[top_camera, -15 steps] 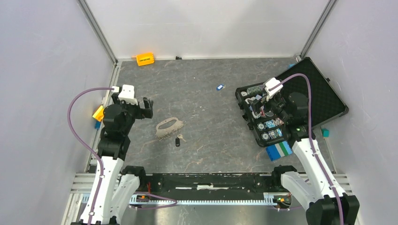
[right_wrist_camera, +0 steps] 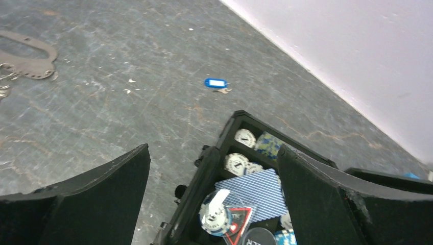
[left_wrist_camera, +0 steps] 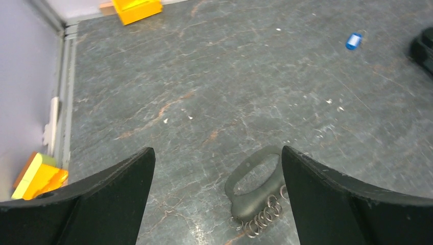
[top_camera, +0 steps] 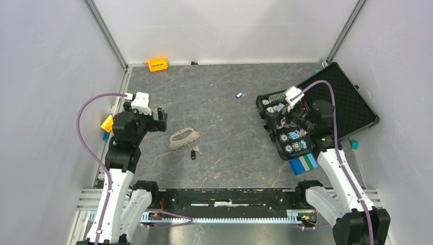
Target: Put the keys on the keyring
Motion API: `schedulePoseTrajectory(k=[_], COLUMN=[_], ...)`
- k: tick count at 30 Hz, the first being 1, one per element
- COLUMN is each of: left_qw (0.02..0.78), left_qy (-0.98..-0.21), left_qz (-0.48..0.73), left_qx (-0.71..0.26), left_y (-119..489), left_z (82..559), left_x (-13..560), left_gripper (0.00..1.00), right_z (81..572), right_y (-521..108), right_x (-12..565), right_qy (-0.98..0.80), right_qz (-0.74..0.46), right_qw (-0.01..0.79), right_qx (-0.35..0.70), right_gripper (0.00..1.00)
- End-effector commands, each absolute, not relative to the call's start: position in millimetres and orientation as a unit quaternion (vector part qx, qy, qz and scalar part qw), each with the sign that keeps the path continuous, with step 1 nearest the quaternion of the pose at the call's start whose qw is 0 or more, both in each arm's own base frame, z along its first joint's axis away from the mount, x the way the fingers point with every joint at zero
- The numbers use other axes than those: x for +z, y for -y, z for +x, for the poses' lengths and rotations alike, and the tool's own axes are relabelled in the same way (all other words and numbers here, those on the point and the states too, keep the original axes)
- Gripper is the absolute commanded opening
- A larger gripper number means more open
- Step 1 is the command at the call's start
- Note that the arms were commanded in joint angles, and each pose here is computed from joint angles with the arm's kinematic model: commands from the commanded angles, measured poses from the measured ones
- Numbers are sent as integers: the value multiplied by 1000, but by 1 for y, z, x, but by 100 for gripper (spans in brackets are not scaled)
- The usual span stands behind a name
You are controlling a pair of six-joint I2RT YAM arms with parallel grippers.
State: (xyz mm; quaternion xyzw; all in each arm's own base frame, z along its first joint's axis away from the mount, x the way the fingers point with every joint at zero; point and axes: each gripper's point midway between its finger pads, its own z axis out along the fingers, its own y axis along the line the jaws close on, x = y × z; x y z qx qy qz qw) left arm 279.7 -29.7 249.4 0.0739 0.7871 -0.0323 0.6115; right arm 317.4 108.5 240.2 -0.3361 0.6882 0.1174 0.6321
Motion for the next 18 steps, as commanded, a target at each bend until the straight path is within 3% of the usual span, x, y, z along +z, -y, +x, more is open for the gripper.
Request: schedulePoseTrajectory(k=[1, 13, 18], left_qw=[590, 467, 450], left_qy=[-782, -828, -850], left_qz=[187, 286, 245], left_qx=[-77, -120, -124], left_y=[59, 79, 76], left_z=[266, 273, 291], left_x=[262, 191, 182], left_gripper=[100, 100, 96], right_z=[308, 303, 313], right_y=[-140, -278, -345], right_x=[231, 136, 112], right_qy=[-668, -681, -664], right_qz=[-391, -534, -573], right_qw=[609, 450, 408], right_qx=[176, 218, 255], right_gripper=[98, 99, 89])
